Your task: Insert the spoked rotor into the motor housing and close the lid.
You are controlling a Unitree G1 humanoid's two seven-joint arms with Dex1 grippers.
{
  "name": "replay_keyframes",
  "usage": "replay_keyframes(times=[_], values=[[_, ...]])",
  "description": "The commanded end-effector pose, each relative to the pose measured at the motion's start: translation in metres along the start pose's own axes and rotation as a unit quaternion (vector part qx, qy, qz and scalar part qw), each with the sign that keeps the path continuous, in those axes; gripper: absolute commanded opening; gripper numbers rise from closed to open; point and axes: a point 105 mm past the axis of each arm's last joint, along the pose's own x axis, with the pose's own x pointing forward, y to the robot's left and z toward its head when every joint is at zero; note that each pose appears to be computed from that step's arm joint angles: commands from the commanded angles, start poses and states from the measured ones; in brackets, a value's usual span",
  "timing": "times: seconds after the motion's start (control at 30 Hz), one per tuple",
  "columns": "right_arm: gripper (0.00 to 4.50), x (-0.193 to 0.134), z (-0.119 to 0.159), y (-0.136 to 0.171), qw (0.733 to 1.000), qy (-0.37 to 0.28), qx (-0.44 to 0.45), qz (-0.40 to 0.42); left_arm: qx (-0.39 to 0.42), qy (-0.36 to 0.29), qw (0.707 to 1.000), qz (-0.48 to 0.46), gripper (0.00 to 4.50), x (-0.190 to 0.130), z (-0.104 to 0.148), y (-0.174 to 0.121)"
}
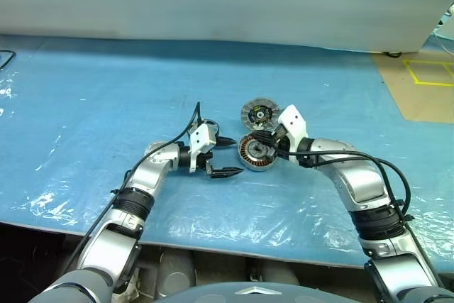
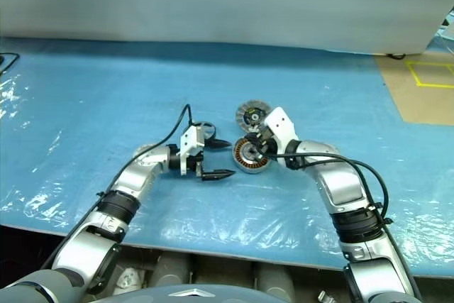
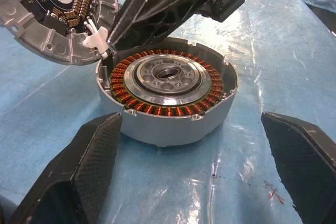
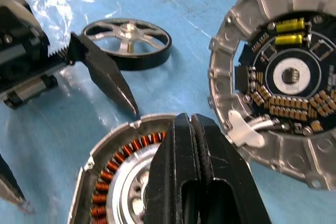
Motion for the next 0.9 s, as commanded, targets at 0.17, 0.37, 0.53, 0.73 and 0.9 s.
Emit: replay_keyframes(times=[0.17,0.37,0.53,0.73,0.9], values=[[0.93,-0.001,-0.003,0.007,0.999,0.016,-0.045,0.017,0.012,-0.002,1.000,-0.001,4.50,-0.001,0.003,-0.001],[1.53,-0.003,-0.009,0.003,0.997,0.034,-0.072,0.008,0.012,-0.003,1.000,-0.006,4.50,0.001,0.004,-0.002],[1.53,-0.008,-0.011,0.000,0.995,0.046,-0.092,0.007,0.012,-0.003,1.000,-0.008,4.50,0.002,0.004,-0.002],[1.53,-0.013,-0.010,0.002,0.993,0.056,-0.104,0.024,0.012,-0.003,1.000,-0.011,4.50,0.003,0.004,-0.003],[1.53,-0.013,-0.018,0.009,0.986,0.082,-0.136,0.044,0.011,-0.003,1.000,-0.011,4.50,0.003,0.003,-0.004]])
